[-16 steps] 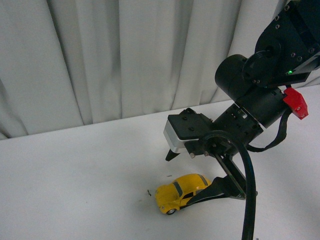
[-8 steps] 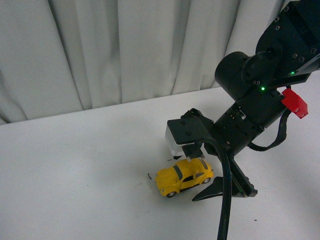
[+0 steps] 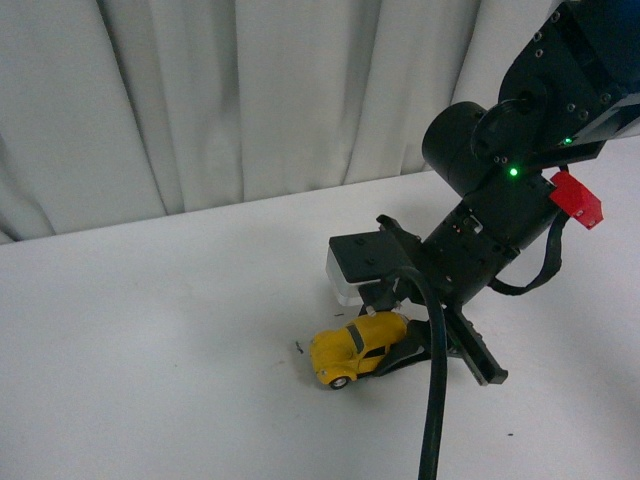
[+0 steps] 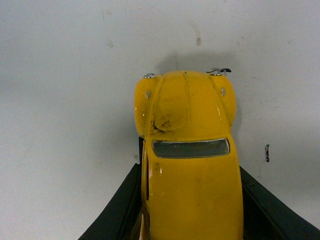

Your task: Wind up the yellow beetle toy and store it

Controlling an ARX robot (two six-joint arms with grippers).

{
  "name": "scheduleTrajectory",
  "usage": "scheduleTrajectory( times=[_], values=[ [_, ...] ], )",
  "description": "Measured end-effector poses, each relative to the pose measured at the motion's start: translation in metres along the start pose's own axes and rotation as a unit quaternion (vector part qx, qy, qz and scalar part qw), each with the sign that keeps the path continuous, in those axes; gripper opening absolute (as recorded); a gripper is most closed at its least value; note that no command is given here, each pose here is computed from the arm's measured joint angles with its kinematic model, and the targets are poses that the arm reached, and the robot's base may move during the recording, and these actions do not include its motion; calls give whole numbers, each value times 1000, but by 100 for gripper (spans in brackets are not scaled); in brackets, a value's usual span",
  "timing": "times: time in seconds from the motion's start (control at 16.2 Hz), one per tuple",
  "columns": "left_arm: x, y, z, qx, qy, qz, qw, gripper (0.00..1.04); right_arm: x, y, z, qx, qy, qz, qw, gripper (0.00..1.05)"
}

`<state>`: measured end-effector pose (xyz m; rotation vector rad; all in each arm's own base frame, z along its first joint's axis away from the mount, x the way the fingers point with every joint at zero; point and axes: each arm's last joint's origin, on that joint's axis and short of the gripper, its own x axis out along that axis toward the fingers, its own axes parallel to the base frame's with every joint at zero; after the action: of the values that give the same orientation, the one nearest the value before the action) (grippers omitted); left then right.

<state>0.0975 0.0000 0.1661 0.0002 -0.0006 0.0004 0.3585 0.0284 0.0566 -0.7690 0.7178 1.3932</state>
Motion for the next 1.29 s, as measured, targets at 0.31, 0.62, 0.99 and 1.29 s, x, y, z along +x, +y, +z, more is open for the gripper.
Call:
scheduleTrajectory(
  times=[0.31, 0.62, 0.99, 1.29],
  values=[
    [0, 0, 0, 0, 0, 0, 1000, 98, 1, -14, 2, -8, -12, -6, 1000, 44],
    [0, 0, 0, 0, 0, 0, 1000, 98, 12, -14, 13, -19, -16, -11, 1000, 43],
    [0, 0, 0, 0, 0, 0, 1000, 98, 13, -10, 7, 14, -16, -13, 1000, 43],
    [0, 0, 0, 0, 0, 0, 1000, 98, 4, -8, -12, 33, -19, -19, 999, 43]
  ],
)
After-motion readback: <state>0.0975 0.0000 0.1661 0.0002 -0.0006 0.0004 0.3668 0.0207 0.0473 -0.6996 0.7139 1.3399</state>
